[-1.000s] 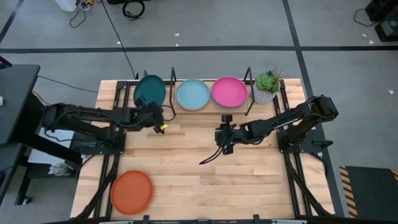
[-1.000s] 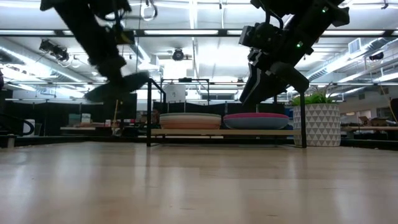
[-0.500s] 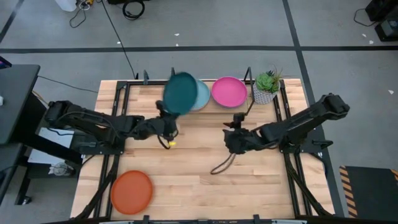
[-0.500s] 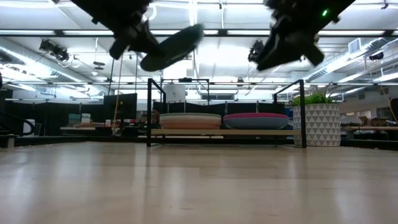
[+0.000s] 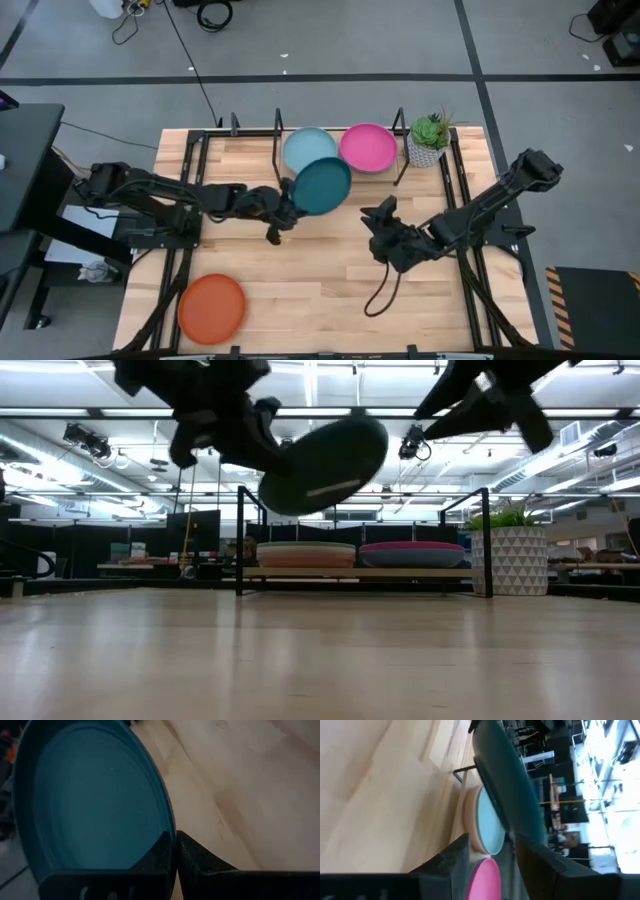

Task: Place and stack plates onto a shelf
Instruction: Stack the dark blue plate on top of the pink plate on the shelf

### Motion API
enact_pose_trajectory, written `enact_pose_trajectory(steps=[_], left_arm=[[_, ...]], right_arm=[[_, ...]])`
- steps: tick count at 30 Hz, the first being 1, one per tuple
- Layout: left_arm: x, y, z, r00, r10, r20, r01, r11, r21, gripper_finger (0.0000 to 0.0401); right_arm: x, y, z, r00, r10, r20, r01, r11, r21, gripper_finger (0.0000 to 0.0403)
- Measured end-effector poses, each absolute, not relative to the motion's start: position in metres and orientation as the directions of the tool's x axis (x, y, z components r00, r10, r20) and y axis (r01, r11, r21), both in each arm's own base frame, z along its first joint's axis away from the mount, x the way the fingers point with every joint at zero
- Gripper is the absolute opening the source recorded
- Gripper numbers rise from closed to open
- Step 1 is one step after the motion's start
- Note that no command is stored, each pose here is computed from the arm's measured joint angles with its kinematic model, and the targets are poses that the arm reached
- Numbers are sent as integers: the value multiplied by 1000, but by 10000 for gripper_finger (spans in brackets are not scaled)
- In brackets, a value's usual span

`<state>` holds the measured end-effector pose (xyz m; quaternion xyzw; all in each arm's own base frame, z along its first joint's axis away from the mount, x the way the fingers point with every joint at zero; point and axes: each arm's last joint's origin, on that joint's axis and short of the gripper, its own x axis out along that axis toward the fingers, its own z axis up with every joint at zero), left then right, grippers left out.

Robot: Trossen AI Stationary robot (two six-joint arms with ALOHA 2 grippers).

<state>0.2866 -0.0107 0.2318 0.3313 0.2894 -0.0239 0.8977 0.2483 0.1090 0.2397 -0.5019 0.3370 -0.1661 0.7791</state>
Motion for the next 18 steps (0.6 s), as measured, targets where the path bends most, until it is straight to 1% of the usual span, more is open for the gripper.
enact_pose_trajectory(steps=[3, 8, 11, 14, 18], left_arm=[[301, -11, 232, 813, 150, -563, 245, 789, 564, 17], [319, -14, 231, 764, 115, -635, 314, 794, 521, 17], [328, -16, 231, 758, 111, -643, 326, 789, 521, 17], [330, -16, 235, 761, 112, -639, 327, 785, 526, 18], [330, -17, 239, 774, 109, -624, 333, 768, 547, 18]], right_arm=[[255, 110, 233, 712, -613, -344, -123, 373, -920, 184], [268, 113, 232, 718, -635, -285, -120, 290, -949, 237], [272, 112, 231, 713, -649, -265, -120, 259, -958, 264], [276, 108, 225, 714, -630, -305, -157, 281, -947, 273], [279, 101, 215, 683, -645, -343, -209, 277, -938, 261]])
